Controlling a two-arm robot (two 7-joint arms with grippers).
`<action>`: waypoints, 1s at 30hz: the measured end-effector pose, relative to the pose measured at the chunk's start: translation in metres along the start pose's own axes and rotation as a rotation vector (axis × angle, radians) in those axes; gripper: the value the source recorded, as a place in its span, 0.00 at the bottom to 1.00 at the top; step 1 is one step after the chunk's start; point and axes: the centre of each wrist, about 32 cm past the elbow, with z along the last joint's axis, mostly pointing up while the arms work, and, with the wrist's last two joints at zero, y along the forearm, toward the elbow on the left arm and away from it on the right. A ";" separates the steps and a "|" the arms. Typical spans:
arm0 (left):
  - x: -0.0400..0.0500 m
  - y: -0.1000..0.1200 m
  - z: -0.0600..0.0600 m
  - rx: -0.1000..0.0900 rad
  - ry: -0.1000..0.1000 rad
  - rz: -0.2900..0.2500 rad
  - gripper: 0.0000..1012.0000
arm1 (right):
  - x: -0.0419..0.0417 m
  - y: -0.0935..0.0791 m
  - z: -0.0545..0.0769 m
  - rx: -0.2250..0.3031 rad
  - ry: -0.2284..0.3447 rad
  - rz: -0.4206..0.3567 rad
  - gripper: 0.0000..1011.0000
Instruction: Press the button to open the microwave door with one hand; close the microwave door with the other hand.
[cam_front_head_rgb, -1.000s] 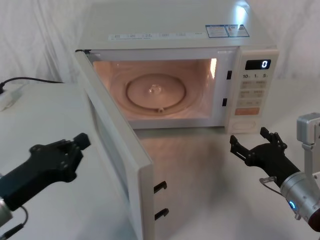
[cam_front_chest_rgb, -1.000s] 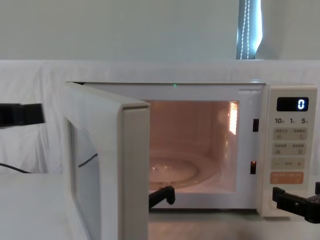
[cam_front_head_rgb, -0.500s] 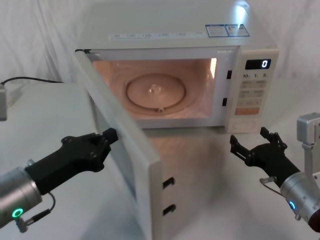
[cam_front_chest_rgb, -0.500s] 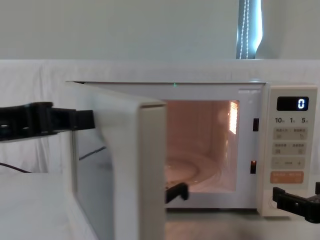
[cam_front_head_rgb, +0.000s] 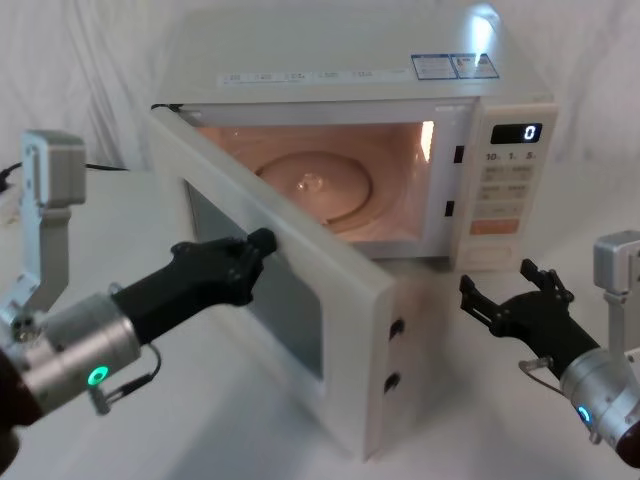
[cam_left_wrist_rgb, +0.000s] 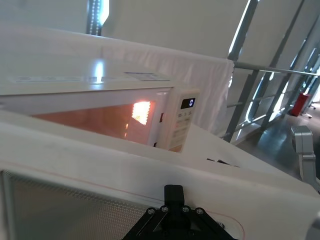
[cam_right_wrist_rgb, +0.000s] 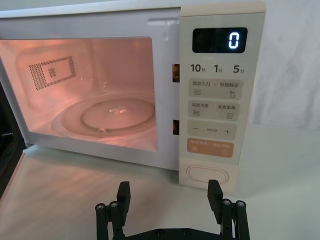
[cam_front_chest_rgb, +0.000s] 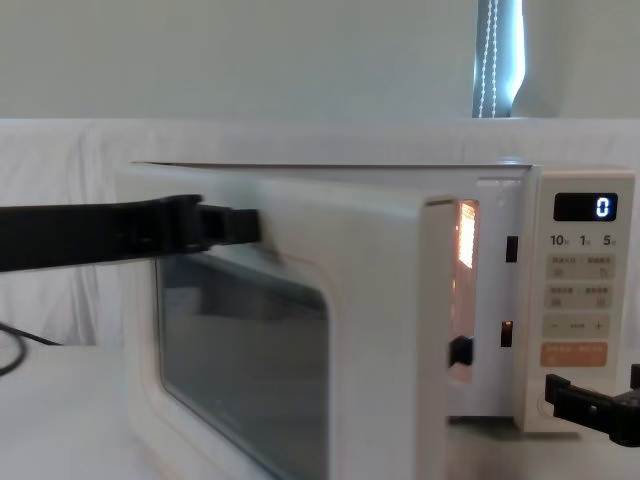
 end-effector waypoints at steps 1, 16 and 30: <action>0.0000 -0.003 0.000 0.001 -0.002 -0.003 0.00 | 0.0000 0.000 0.000 0.000 0.000 0.000 0.99; -0.0026 -0.068 0.005 0.009 -0.046 -0.043 0.00 | 0.0000 0.000 0.000 0.000 0.000 0.000 0.99; -0.0014 -0.096 0.004 0.018 -0.112 0.052 0.00 | -0.0001 0.000 0.000 0.000 0.000 0.000 0.99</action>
